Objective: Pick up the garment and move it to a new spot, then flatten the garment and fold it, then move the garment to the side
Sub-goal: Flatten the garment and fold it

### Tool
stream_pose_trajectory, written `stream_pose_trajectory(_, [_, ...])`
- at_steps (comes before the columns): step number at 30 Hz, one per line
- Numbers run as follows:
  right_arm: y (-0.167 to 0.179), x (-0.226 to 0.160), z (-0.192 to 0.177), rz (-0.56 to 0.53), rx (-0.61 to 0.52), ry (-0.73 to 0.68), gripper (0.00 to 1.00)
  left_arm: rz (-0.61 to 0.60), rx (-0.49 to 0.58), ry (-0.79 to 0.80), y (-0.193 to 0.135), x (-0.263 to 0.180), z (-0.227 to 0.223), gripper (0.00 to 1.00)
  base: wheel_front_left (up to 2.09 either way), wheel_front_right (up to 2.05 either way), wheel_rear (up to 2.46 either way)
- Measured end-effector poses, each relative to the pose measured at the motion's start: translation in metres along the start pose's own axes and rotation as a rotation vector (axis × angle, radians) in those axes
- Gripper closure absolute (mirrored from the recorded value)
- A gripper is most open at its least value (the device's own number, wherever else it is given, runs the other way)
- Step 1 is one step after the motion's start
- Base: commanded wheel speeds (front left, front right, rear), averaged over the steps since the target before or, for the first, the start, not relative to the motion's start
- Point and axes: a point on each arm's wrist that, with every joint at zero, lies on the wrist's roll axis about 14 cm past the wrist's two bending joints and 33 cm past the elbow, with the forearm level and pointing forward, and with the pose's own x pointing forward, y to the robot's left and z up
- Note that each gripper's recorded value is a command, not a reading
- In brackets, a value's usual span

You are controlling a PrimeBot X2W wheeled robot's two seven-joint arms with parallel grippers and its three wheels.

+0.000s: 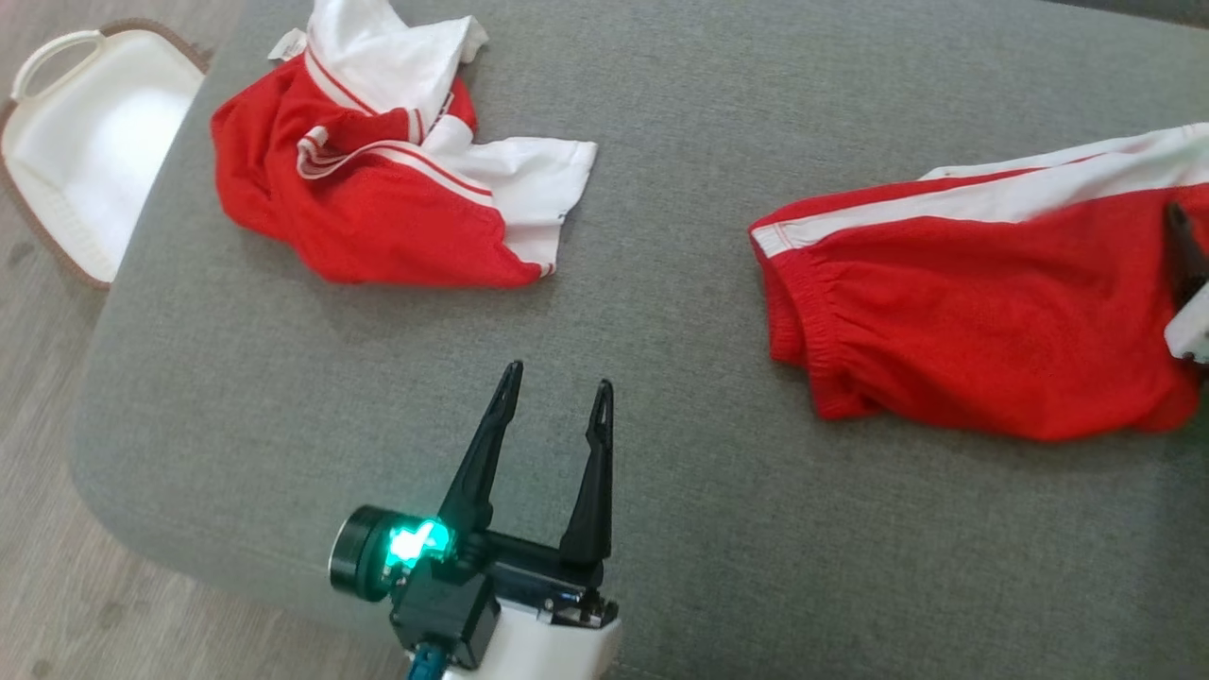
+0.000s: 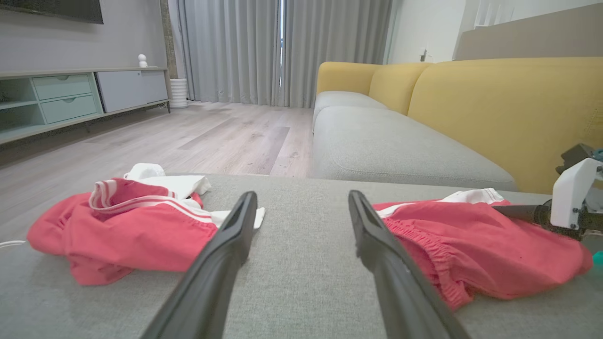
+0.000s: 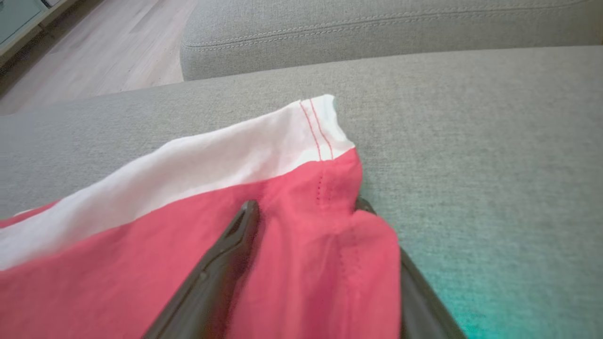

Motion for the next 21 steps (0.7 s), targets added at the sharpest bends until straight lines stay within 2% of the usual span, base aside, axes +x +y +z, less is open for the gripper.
stream_pose_trajectory(2, [0.002, 0.000, -0.001, 0.007, 0.010, 0.007, 0.01, -0.006, 0.000, -0.004, -0.001, 0.002, 0.001, 0.00, 0.00, 0.00, 0.00])
stream_pose_trajectory(3, [0.002, -0.001, -0.001, 0.013, 0.018, 0.013, 0.18, -0.010, 0.000, -0.007, -0.002, 0.003, 0.002, 0.00, 0.00, 0.00, 0.00])
stream_pose_trajectory(5, [0.004, -0.001, -0.001, 0.024, 0.027, 0.023, 0.94, -0.017, 0.001, -0.012, -0.004, 0.006, 0.003, 0.00, 0.00, 0.00, 0.00])
stream_pose_trajectory(6, [0.004, -0.001, -0.001, 0.028, 0.028, 0.022, 1.00, -0.019, 0.001, -0.011, -0.004, 0.007, 0.002, 0.00, 0.00, 0.00, 0.00])
stream_pose_trajectory(12, [-0.015, -0.012, 0.001, -0.015, 0.049, -0.028, 1.00, -0.057, -0.010, -0.006, -0.015, 0.012, -0.001, 0.00, 0.00, 0.00, 0.00])
stream_pose_trajectory(21, [-0.082, -0.068, 0.007, -0.172, 0.050, -0.099, 1.00, -0.186, -0.037, -0.020, -0.051, 0.022, -0.001, 0.00, 0.00, 0.00, 0.00])
